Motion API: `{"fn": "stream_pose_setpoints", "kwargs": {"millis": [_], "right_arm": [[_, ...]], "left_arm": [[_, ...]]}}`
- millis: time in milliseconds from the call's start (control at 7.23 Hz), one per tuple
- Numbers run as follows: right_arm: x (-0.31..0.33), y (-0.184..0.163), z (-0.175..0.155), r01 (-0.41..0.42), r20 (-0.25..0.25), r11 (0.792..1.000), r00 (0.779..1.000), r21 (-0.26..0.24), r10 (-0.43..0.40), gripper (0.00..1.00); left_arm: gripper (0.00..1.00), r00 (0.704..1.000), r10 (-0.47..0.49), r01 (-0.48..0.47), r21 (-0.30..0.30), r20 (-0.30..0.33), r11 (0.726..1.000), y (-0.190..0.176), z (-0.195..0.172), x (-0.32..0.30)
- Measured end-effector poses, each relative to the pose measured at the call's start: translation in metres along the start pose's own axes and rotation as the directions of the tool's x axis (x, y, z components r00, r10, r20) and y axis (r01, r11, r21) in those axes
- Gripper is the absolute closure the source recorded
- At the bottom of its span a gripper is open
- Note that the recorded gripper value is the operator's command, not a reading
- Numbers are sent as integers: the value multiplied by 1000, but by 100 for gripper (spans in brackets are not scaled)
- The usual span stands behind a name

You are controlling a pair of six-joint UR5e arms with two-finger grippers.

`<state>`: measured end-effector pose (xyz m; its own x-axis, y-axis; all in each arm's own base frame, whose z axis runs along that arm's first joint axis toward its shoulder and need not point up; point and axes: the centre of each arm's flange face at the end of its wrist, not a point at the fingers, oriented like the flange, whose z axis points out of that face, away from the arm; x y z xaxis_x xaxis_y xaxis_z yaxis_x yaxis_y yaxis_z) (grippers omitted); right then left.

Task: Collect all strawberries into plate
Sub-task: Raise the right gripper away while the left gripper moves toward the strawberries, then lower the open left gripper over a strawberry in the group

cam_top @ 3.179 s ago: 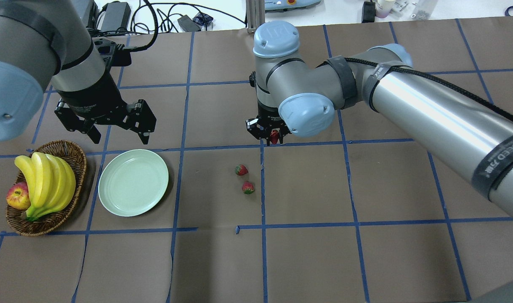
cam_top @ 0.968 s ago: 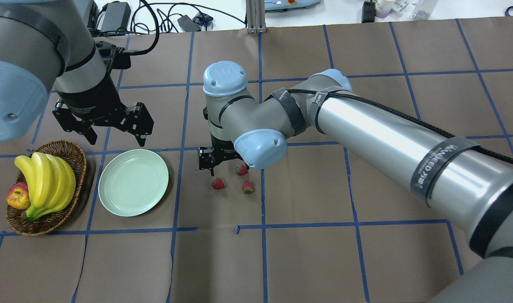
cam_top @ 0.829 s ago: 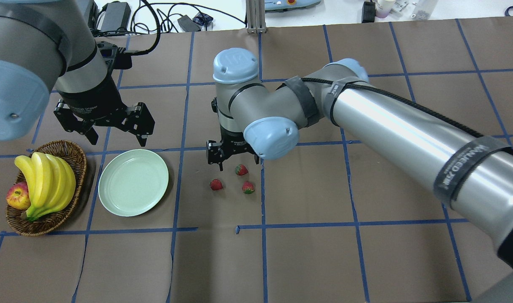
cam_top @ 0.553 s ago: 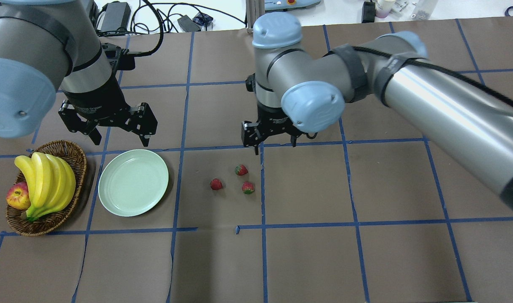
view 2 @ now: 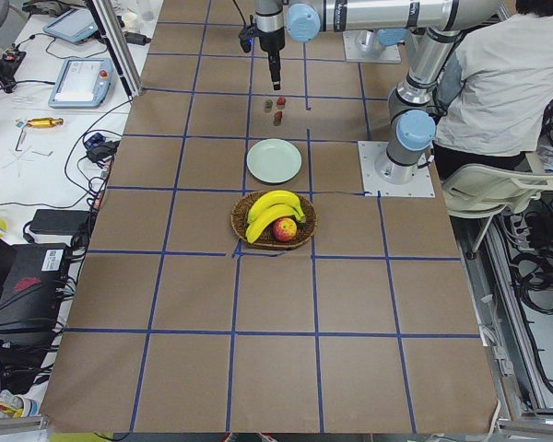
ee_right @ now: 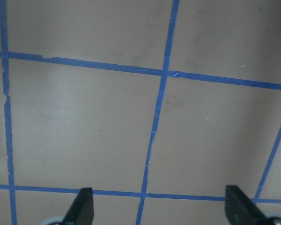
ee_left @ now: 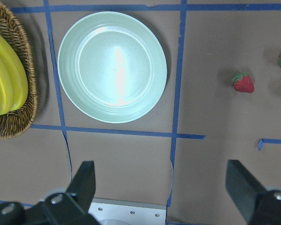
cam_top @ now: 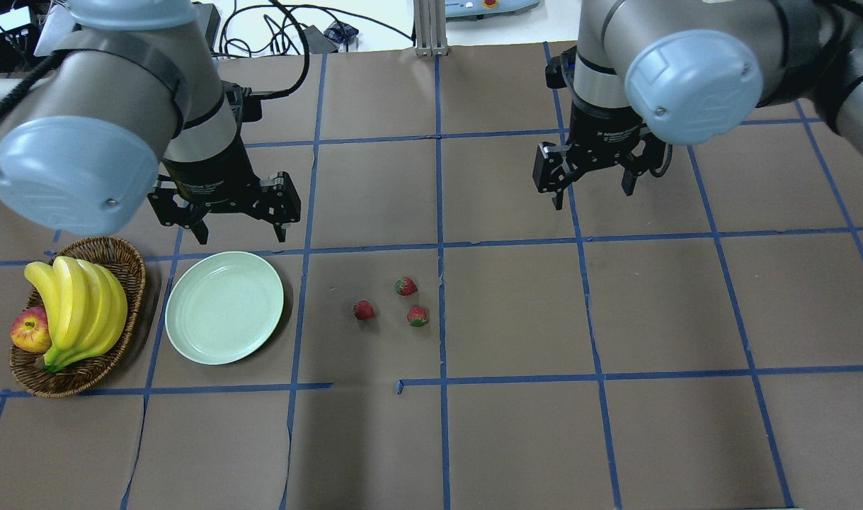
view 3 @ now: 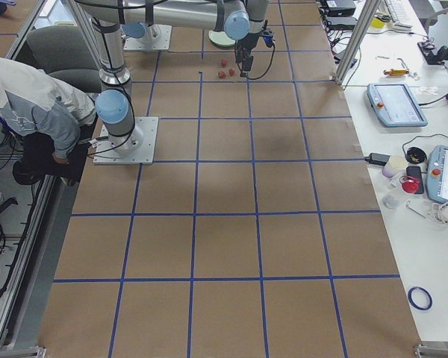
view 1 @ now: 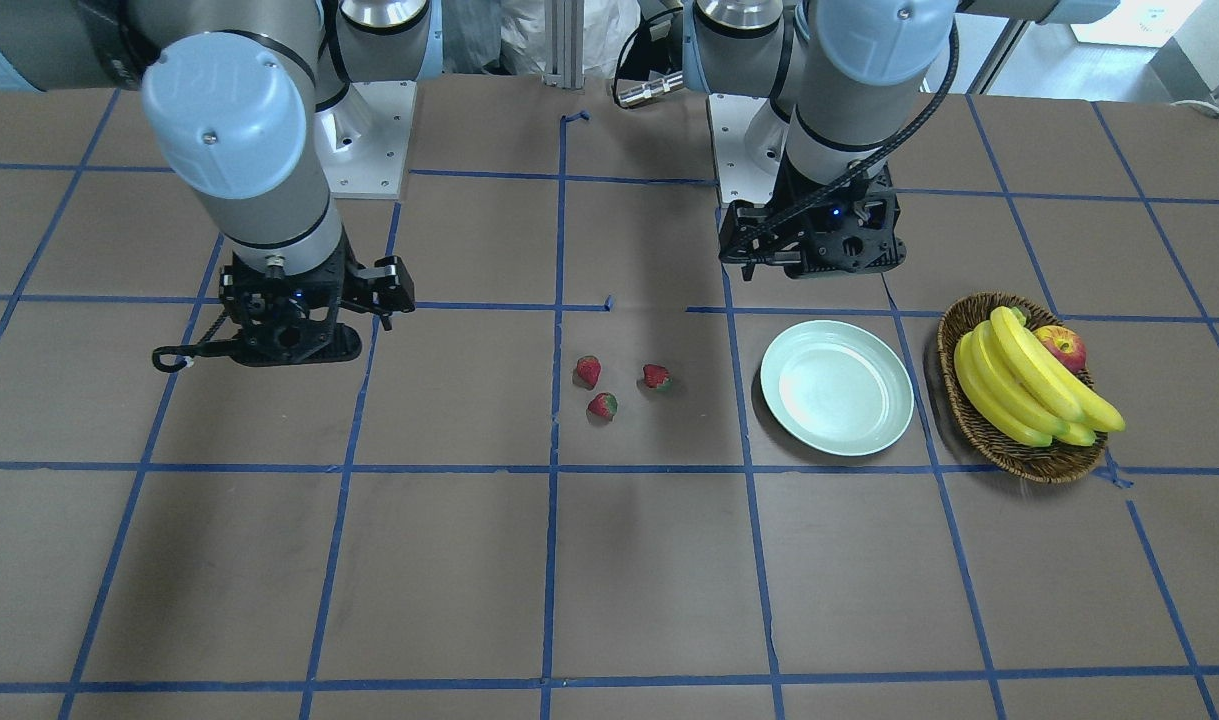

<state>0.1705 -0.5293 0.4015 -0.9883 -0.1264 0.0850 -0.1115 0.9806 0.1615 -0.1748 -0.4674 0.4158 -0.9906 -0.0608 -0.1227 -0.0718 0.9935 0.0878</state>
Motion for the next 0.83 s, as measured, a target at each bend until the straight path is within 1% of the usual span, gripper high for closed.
{"fn": "stream_pose_setpoints", "kwargs": {"millis": [138, 415, 691, 829], "right_arm": [[15, 2, -8, -13, -10, 1000, 1000, 10, 13, 0], [31, 11, -24, -15, -15, 999, 1000, 32, 15, 0], [36, 14, -30, -19, -2, 999, 1000, 45, 20, 0], [36, 15, -31, -21, 6, 999, 1000, 46, 21, 0]], "left_arm": [[0, 1000, 9, -9, 7, -19, 1000, -1, 7, 18], [0, 995, 36, -36, 5, -88, 999, -12, 29, 42], [0, 990, 38, -38, 4, -136, 999, -27, 72, 57], [0, 985, 28, -31, -14, -168, 999, -28, 90, 64]]}}
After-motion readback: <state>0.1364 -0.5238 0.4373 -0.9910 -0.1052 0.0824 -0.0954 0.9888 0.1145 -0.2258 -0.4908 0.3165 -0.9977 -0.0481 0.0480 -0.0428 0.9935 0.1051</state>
